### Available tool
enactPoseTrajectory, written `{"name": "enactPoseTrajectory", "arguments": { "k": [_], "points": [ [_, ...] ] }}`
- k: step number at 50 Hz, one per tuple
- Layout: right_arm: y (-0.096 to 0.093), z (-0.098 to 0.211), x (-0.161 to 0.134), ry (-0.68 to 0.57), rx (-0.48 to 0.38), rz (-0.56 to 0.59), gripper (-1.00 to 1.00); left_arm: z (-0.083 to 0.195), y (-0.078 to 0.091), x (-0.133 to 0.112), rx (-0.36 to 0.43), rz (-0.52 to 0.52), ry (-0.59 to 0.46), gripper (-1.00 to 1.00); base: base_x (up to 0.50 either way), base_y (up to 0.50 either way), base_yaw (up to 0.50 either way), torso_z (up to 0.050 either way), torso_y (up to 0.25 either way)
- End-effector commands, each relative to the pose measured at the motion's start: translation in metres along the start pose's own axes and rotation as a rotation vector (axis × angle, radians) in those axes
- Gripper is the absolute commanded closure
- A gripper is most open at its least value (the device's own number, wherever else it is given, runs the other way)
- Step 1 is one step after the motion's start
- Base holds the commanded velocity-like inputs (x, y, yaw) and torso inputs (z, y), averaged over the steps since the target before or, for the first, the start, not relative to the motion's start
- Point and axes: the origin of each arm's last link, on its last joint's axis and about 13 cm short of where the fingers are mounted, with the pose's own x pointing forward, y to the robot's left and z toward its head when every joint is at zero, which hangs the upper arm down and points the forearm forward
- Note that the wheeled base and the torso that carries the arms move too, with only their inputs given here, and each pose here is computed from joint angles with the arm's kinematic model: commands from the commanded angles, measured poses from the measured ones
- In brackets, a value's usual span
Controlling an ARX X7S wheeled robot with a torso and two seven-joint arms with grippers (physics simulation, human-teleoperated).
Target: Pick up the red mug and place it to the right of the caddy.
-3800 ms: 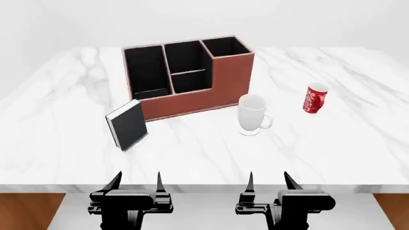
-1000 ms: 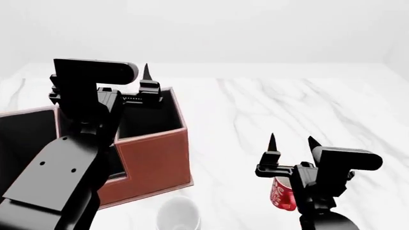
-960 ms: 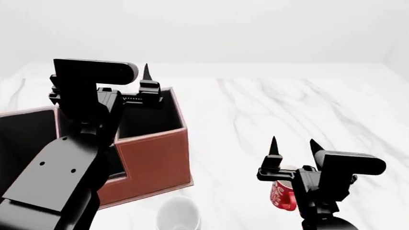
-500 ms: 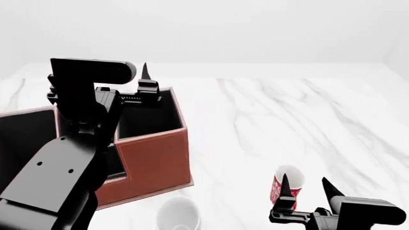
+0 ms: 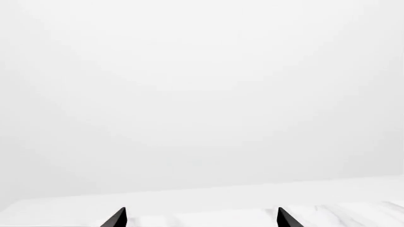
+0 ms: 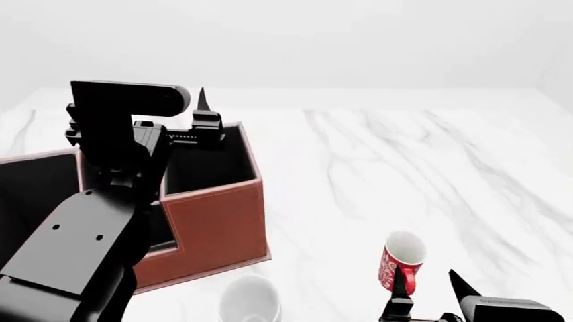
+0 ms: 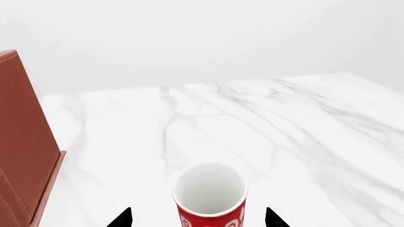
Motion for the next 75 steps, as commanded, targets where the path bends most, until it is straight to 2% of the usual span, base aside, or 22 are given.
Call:
{"name": "enactPoseTrajectory", "arguments": {
  "k": [1, 5, 9, 37, 55, 75],
  "points": [
    [0.0, -0.005, 0.0, 0.024, 0.0, 0.01, -1.0, -0.002, 0.0, 0.0, 0.0, 0.001, 0.003, -1.0, 0.0, 0.0, 0.0, 0.0, 0.0],
    [0.0, -0.006, 0.0, 0.034, -0.001, 0.006, -1.0, -0.001, 0.0, 0.001, -0.001, 0.002, 0.003, -1.0, 0.0, 0.0, 0.0, 0.0, 0.0],
    [-0.002, -0.014, 0.003, 0.106, -0.009, -0.064, -1.0, -0.002, 0.0, 0.001, 0.001, 0.0, 0.004, -1.0, 0.0, 0.0, 0.0, 0.0, 0.0],
    [0.002, -0.015, 0.014, 0.12, -0.003, -0.033, -1.0, -0.003, 0.0, 0.001, 0.002, -0.001, 0.007, -1.0, 0.0, 0.0, 0.0, 0.0, 0.0],
    [0.001, -0.029, 0.024, 0.235, -0.025, -0.052, -1.0, -0.002, 0.0, 0.001, 0.004, -0.001, 0.005, -1.0, 0.0, 0.0, 0.0, 0.0, 0.0],
    [0.002, -0.03, 0.032, 0.238, -0.026, -0.038, -1.0, -0.004, 0.0, 0.0, 0.004, -0.002, 0.009, -1.0, 0.0, 0.0, 0.0, 0.0, 0.0]
  ]
}}
